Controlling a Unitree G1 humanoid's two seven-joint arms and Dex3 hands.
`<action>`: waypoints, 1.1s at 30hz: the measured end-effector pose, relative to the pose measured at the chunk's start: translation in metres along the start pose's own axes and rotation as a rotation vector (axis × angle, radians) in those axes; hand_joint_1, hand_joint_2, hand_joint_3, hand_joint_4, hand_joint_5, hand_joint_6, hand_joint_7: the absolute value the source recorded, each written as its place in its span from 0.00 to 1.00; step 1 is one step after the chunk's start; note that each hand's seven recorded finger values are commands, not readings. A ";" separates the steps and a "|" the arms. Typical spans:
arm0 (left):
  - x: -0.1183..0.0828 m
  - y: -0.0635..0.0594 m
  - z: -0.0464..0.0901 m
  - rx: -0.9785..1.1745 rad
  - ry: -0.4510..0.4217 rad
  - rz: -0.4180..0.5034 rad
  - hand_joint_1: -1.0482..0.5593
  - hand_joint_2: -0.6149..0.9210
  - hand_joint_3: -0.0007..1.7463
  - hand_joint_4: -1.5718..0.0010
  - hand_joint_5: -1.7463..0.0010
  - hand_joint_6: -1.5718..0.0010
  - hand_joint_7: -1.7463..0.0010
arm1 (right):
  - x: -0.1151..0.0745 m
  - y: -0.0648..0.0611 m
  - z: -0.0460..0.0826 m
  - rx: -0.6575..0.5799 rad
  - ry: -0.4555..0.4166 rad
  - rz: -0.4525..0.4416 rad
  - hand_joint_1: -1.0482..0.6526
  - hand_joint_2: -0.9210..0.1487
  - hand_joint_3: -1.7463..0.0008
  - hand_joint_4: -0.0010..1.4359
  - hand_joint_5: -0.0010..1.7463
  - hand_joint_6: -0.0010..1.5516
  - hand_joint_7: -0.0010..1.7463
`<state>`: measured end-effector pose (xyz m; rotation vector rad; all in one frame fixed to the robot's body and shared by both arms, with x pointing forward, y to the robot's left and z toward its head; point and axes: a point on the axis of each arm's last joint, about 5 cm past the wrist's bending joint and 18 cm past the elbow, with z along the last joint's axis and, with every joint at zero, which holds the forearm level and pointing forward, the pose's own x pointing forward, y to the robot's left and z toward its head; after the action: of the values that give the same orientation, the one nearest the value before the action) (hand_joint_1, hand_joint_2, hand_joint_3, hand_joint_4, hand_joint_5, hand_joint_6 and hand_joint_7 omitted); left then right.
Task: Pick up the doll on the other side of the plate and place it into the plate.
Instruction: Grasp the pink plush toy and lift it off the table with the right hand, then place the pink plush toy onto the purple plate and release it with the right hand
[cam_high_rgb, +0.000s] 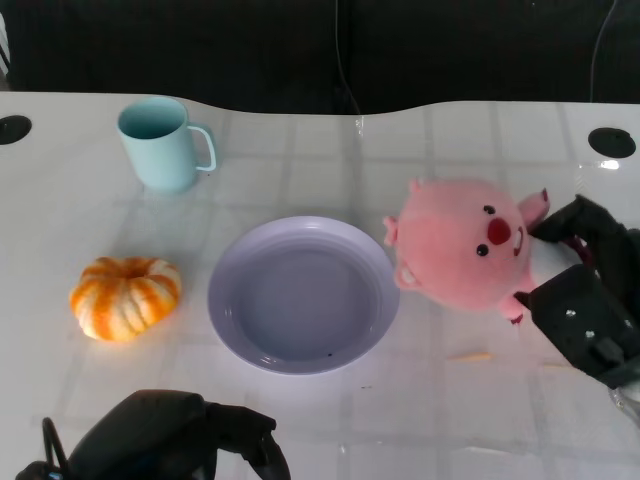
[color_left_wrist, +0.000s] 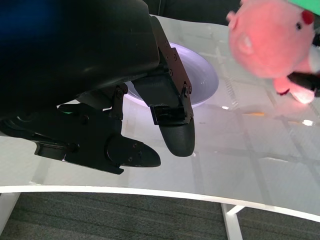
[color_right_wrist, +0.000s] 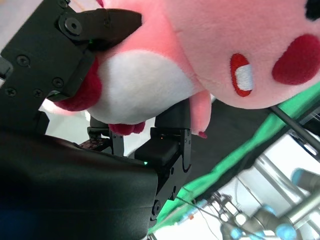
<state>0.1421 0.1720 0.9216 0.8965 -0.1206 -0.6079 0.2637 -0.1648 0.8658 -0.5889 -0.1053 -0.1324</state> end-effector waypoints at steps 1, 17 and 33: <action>0.000 0.000 0.000 0.001 0.000 -0.001 0.56 1.00 0.10 0.55 0.19 0.43 0.65 | 0.000 -0.001 0.001 0.009 -0.016 0.002 0.59 0.59 0.18 0.65 1.00 0.52 1.00; 0.005 -0.008 0.005 0.026 -0.018 0.000 0.55 1.00 0.10 0.54 0.19 0.44 0.64 | 0.010 0.022 0.065 0.047 -0.203 0.200 0.56 0.57 0.21 0.66 1.00 0.50 1.00; 0.007 -0.014 0.010 0.053 -0.032 0.007 0.54 1.00 0.09 0.52 0.22 0.43 0.66 | 0.019 0.069 0.108 -0.067 -0.245 0.395 0.56 0.58 0.25 0.63 0.99 0.56 0.78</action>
<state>0.1384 0.1544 0.9167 0.9378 -0.1689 -0.6149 0.2869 -0.0497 0.9198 -0.6806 -0.2200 0.3213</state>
